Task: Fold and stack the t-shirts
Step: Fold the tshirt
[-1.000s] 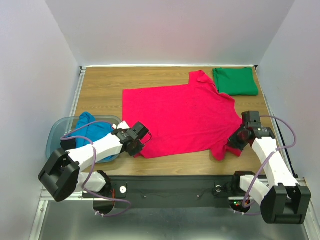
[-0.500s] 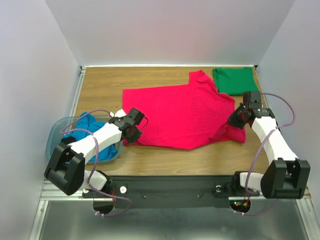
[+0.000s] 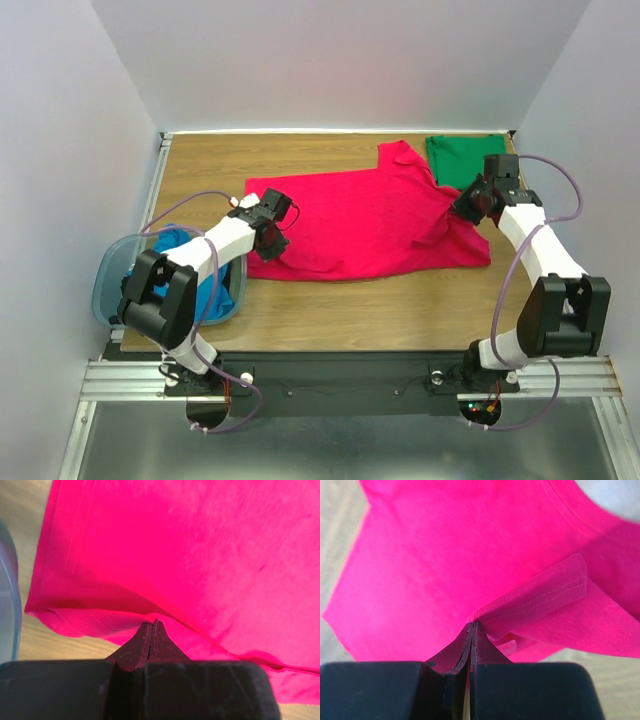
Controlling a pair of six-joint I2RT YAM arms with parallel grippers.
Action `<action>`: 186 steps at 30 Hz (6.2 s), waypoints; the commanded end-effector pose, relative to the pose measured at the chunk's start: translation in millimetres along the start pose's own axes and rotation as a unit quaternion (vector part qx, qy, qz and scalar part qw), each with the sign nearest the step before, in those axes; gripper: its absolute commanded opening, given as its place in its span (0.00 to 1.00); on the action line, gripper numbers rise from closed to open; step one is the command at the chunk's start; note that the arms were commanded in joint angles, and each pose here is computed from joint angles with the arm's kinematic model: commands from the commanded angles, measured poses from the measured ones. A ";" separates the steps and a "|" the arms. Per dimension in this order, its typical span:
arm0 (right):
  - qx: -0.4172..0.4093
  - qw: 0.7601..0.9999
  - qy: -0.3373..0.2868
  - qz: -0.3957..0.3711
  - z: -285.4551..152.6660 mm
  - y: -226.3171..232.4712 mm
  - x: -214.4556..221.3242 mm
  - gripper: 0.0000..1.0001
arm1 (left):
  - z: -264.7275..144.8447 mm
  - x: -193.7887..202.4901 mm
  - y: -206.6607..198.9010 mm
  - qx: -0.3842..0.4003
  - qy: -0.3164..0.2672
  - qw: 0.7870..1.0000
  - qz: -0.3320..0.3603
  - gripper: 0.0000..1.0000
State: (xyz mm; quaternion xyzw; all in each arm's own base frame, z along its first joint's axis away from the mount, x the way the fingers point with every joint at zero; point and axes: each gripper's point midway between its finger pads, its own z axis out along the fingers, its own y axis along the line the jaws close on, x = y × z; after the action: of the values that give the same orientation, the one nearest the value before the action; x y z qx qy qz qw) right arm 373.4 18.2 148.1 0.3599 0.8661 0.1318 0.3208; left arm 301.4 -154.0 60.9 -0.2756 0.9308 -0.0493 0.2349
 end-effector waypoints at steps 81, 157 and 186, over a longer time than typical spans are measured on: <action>0.008 0.986 0.042 -0.160 123.8 47.9 27.5 1.00 | 53.5 -87.6 -12.8 -0.058 -0.071 0.994 -0.059 0.98; 0.091 0.986 0.054 -0.129 59.8 -64.1 90.6 1.00 | 39.6 -175.1 -21.5 -0.095 -0.141 0.984 -0.054 0.98; 0.109 0.983 0.065 -0.134 61.8 -79.5 100.8 1.00 | 63.9 -77.3 -26.2 -0.093 -0.073 0.993 0.018 0.98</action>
State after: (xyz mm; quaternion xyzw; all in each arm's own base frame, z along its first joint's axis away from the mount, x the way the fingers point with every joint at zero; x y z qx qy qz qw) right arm 340.5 45.7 32.9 0.2630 0.9260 0.0486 0.2665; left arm 381.8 -158.2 32.2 -0.2575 0.9317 0.0200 0.2553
